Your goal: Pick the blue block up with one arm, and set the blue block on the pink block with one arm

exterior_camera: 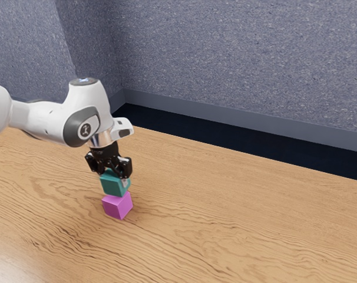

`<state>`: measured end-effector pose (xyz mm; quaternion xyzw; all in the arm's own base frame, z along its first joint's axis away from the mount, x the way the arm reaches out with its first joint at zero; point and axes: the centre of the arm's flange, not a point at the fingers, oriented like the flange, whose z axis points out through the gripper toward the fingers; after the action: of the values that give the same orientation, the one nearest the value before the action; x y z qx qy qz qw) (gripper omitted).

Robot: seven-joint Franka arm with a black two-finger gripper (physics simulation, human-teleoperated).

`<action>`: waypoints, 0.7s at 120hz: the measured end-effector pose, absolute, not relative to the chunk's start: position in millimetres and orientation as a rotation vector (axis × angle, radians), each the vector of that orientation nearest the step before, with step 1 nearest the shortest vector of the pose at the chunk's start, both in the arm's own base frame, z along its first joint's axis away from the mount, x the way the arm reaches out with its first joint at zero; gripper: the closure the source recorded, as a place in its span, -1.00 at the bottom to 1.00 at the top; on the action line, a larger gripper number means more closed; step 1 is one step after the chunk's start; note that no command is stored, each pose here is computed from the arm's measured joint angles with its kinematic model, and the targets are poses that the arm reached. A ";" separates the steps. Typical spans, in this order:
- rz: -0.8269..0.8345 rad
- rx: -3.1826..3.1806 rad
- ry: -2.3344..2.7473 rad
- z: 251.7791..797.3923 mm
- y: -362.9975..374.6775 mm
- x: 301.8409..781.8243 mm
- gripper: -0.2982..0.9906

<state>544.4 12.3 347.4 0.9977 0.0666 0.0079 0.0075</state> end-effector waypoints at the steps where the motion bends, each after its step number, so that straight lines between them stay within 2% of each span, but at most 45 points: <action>1: 0.026 3.119 0.207 347.4 12.4 544.5 -0.07; 84: 0.042 3.118 -0.029 342.1 14.3 538.3 -0.07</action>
<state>538.3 14.3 342.1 0.9998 -0.0094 0.0134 0.0117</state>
